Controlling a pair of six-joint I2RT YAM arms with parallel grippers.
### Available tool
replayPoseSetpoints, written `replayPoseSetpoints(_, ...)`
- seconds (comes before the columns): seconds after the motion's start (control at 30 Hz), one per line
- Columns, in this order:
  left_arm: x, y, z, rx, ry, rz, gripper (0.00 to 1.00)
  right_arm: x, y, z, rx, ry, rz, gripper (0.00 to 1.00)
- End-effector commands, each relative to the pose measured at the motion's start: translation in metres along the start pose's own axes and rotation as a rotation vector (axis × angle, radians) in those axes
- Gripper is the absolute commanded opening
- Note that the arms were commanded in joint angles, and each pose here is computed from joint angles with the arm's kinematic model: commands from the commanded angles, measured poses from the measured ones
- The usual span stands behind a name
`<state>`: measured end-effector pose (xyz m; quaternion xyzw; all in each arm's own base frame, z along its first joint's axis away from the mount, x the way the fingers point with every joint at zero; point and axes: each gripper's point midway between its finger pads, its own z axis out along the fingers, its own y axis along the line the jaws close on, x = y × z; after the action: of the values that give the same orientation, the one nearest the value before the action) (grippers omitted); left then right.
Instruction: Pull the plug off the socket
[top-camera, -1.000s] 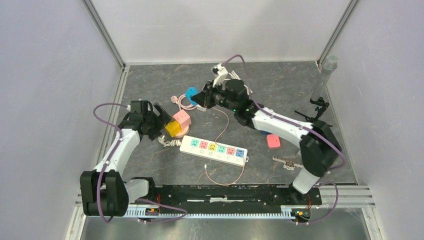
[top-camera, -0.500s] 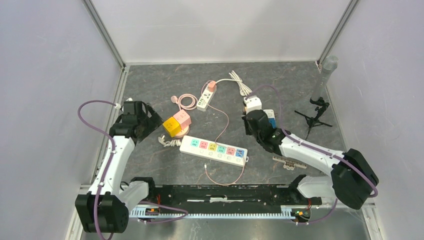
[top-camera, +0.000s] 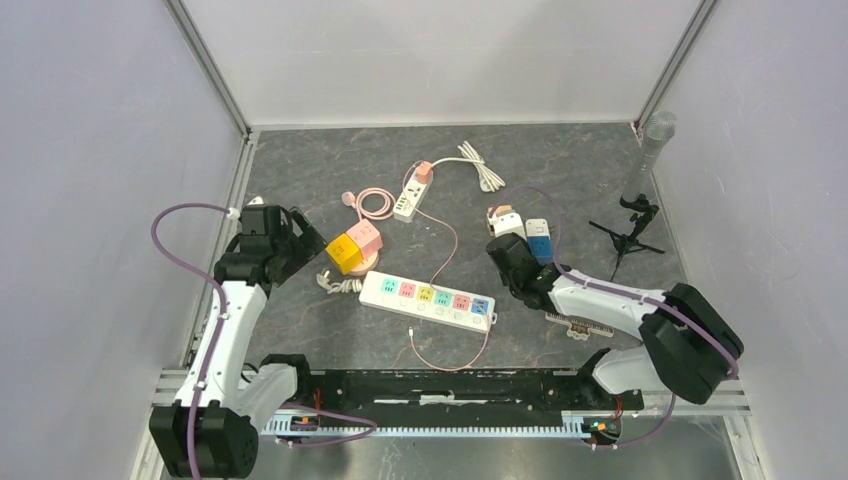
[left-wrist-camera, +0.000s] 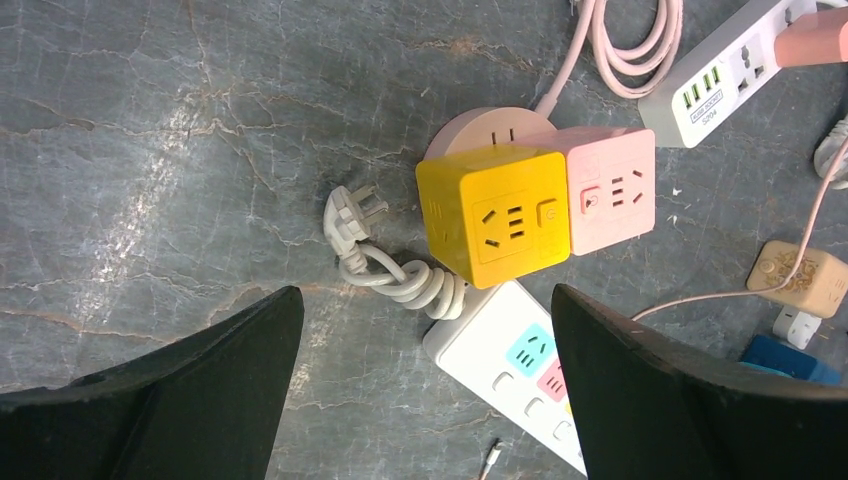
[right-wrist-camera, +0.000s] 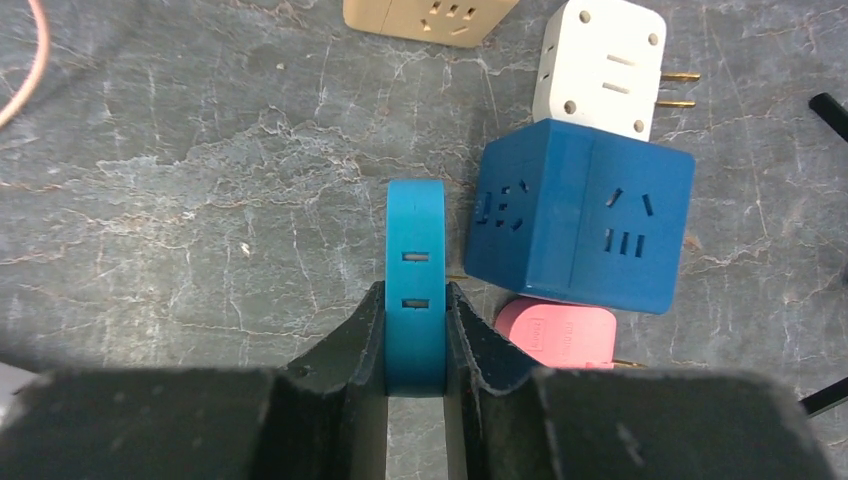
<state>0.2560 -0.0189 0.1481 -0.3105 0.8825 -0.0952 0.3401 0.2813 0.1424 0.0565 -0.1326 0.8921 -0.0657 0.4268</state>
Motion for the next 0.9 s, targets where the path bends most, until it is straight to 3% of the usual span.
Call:
replayPoseSetpoints(0.0, -0.007, 0.001, -0.008, 0.006, -0.034, 0.046, 1.0, -0.026, 0.005, 0.008, 0.014, -0.051, 0.028, 0.13)
replayPoseSetpoints(0.17, -0.003, 0.003, -0.011, 0.013, -0.033, 0.035, 1.0, -0.025, 0.007, 0.017, 0.041, -0.031, 0.01, 0.24)
replayPoseSetpoints(0.27, -0.003, 0.002, -0.011, 0.016, -0.03, 0.036, 1.0, -0.025, 0.009, 0.021, 0.038, -0.023, -0.002, 0.47)
replayPoseSetpoints(0.37, -0.001, 0.0, -0.008, 0.021, -0.015, 0.038, 1.0, -0.029, 0.014, 0.022, 0.022, -0.021, -0.008, 0.62)
replayPoseSetpoints(0.47, 0.002, -0.002, -0.004, 0.034, 0.006, 0.039, 1.0, -0.039, 0.02, 0.019, -0.017, -0.035, 0.005, 0.69)
replayPoseSetpoints(0.73, 0.005, -0.002, 0.0, 0.035, 0.019, 0.038, 1.0, -0.089, 0.058, -0.01, -0.271, -0.148, 0.078, 0.72)
replayPoseSetpoints(0.83, 0.008, -0.005, 0.0, 0.056, 0.03, 0.03, 1.0, -0.114, 0.095, -0.028, -0.493, -0.207, 0.099, 0.76)
replayPoseSetpoints(0.87, 0.01, -0.008, 0.001, 0.074, 0.038, 0.028, 1.0, -0.12, 0.107, -0.035, -0.565, -0.222, 0.108, 0.82)
